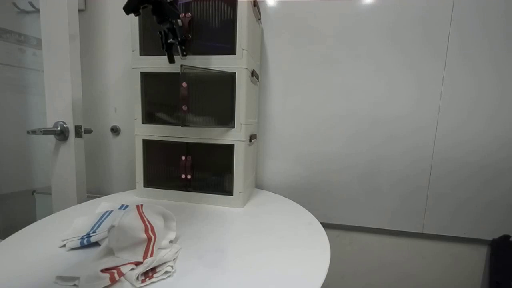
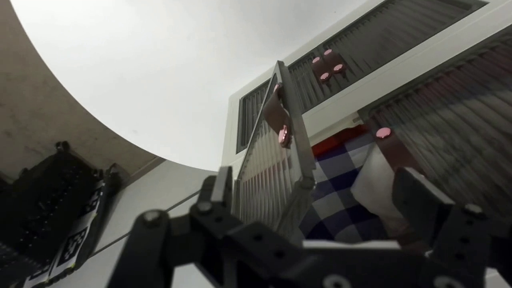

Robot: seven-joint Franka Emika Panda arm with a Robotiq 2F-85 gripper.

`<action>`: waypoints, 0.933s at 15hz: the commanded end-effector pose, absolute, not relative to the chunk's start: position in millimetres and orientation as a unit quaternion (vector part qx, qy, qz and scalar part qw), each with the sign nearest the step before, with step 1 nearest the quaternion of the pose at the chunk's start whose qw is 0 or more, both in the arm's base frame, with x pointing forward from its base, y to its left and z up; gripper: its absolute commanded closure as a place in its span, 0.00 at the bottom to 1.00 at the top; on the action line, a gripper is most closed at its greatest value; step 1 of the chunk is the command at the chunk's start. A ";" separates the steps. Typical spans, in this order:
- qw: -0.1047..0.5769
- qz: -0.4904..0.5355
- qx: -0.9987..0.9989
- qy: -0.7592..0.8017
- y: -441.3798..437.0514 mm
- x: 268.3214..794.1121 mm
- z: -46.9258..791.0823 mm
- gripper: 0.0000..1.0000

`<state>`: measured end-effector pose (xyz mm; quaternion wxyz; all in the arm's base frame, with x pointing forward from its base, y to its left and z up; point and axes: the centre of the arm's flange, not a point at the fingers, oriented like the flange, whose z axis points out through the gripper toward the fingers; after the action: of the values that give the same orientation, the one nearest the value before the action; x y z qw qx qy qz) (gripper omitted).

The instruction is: Open the cabinet door

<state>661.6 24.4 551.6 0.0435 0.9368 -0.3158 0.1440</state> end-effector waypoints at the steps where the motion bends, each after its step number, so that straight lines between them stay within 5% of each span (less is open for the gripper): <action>1: 0.065 0.139 0.926 -0.344 16.9 685.3 552.9 0.00; 14: 0.091 0.118 0.919 -0.365 -69.1 673.5 528.0 0.00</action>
<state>680.8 -53.1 524.8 0.0799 0.9144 -0.3761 0.1269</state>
